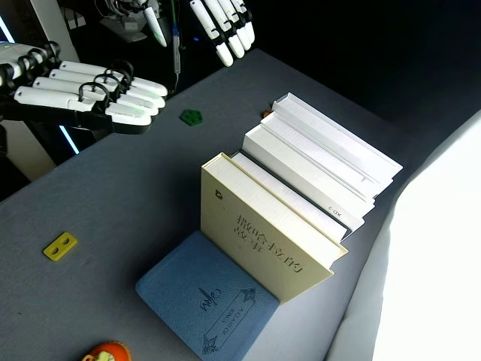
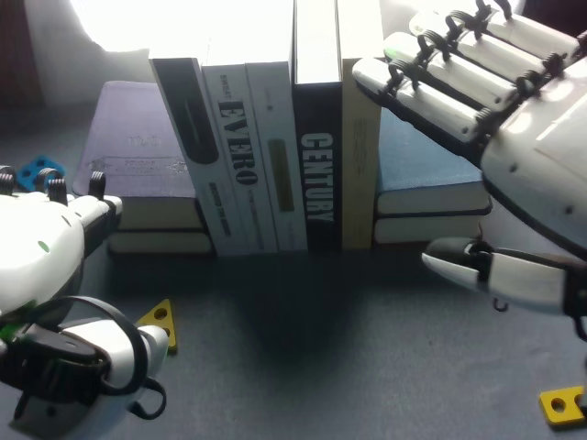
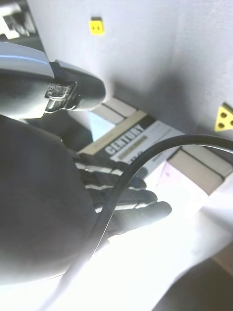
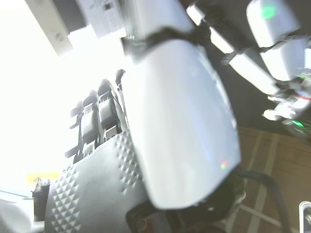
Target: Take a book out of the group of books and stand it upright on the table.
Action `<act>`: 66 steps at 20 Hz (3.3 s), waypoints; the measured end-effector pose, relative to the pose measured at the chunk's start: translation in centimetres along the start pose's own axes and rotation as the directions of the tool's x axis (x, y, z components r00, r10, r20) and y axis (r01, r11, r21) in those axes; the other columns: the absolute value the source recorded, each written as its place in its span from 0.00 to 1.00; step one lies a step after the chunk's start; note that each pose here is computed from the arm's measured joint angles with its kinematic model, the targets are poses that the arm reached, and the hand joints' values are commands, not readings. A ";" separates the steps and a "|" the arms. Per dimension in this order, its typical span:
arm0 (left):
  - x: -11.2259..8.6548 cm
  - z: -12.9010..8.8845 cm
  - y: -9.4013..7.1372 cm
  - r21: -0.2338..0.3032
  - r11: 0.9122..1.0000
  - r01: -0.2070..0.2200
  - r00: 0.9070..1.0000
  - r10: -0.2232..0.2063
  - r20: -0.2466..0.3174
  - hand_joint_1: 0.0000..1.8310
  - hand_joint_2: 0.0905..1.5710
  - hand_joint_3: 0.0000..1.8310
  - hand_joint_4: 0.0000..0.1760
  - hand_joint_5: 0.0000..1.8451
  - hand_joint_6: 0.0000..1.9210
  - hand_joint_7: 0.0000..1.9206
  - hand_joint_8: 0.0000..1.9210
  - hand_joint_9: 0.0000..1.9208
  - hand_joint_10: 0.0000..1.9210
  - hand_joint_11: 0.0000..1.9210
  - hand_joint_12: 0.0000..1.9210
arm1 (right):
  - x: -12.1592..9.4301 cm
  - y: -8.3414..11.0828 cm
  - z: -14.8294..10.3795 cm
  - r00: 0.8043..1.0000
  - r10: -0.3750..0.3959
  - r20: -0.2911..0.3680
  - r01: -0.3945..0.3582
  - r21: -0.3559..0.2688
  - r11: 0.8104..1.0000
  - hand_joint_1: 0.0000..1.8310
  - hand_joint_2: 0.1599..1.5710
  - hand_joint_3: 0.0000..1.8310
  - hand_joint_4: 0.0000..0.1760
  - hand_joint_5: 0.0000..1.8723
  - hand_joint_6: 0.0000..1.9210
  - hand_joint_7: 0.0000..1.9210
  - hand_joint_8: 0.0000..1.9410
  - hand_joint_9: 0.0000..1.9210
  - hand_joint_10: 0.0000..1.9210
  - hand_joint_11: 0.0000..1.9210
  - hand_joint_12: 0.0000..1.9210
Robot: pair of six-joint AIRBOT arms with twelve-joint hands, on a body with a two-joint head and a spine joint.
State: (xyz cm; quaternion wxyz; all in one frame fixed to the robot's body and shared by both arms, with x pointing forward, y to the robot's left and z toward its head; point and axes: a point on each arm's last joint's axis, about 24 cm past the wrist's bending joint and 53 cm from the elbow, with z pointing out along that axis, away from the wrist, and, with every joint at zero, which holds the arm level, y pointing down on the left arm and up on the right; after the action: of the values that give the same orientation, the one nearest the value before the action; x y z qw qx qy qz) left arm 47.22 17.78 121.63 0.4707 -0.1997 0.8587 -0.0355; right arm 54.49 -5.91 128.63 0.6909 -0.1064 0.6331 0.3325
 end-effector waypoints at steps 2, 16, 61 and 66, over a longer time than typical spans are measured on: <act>0.0 0.0 0.0 0.001 1.000 0.000 1.000 0.000 -0.001 0.17 0.86 0.00 0.12 0.03 0.00 0.04 0.00 0.02 0.00 0.00 0.19 | -0.1 0.7 0.3 1.000 0.000 0.024 0.000 -0.007 1.000 0.38 0.64 0.00 0.08 0.00 0.00 0.00 0.00 0.00 0.00 0.00 0.00; 0.0 0.0 0.0 0.002 1.000 0.000 1.000 0.000 0.000 0.16 0.86 0.00 0.17 0.03 0.00 0.03 0.00 0.02 0.00 0.00 0.17 | -0.8 0.2 4.5 0.980 0.132 0.152 -0.141 0.046 0.989 0.17 0.68 0.01 0.19 0.10 0.04 0.00 0.00 0.00 0.00 0.00 0.00; 0.2 -0.1 -0.3 0.009 1.000 -0.001 1.000 0.001 -0.012 0.16 0.86 0.00 0.21 0.03 0.00 0.03 0.00 0.02 0.00 0.00 0.16 | 2.8 1.9 2.0 0.997 0.073 0.037 -0.074 0.028 0.997 0.13 0.72 0.00 0.00 0.33 0.08 0.04 0.00 0.00 0.00 0.00 0.00; 0.2 -0.1 -0.3 0.009 1.000 -0.001 1.000 0.001 -0.012 0.16 0.85 0.00 0.24 0.03 0.00 0.04 0.00 0.02 0.00 0.00 0.17 | 3.9 2.7 0.4 0.997 0.071 -0.021 -0.071 0.029 0.997 0.13 0.72 0.00 0.00 0.34 0.08 0.04 0.00 0.00 0.00 0.00 0.00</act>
State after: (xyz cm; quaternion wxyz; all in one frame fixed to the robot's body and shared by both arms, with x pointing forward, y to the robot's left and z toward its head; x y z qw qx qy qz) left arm 47.10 17.41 121.58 0.4664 -0.1969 0.8614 -0.0403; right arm 53.10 -2.42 125.71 0.6731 -0.0776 0.6487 0.3465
